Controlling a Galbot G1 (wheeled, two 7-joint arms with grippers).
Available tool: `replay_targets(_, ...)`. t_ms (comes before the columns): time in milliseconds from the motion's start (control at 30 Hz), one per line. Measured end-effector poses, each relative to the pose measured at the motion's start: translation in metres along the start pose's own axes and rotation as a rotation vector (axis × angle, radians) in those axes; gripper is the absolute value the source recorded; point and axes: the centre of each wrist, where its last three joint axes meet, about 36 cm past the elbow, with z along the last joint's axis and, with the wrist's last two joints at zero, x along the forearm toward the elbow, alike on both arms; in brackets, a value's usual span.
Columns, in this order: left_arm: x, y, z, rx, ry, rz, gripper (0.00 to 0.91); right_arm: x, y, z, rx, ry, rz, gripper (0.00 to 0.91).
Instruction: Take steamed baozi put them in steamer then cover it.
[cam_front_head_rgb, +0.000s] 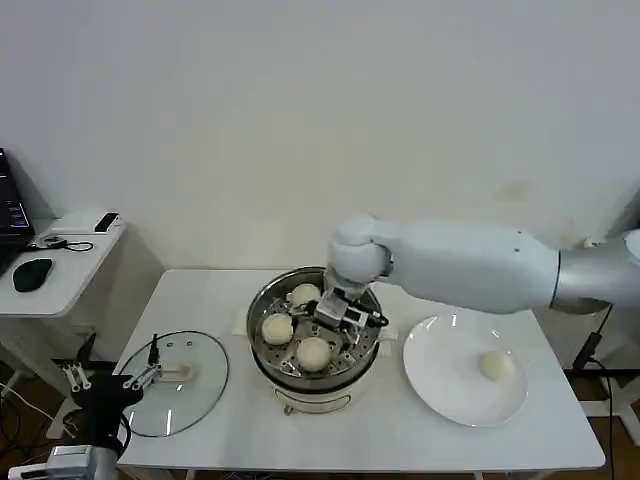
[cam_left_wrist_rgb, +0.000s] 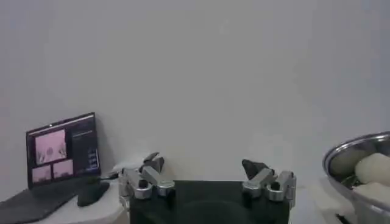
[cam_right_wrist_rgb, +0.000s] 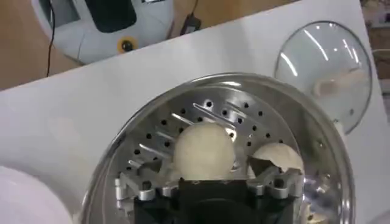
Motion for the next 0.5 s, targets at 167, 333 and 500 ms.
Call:
replay_targets(167, -0.003, -0.002, 0.000, -0.002, -0.005, 0.013, 0.907, 0.019, 0.008, 0.014, -0.094, 0.031, 0.049, 0.907)
replay_targets(333, -0.006, -0.004, 0.000, -0.005, -0.010, 0.032, 0.907, 0.047, 0.026, 0.035, -0.244, 0.101, 0.116, 0.907)
replay_targets(500, -0.010, -0.005, -0.001, -0.010, -0.010, 0.049, 0.907, 0.068, 0.063, 0.054, -0.392, 0.176, 0.148, 0.907)
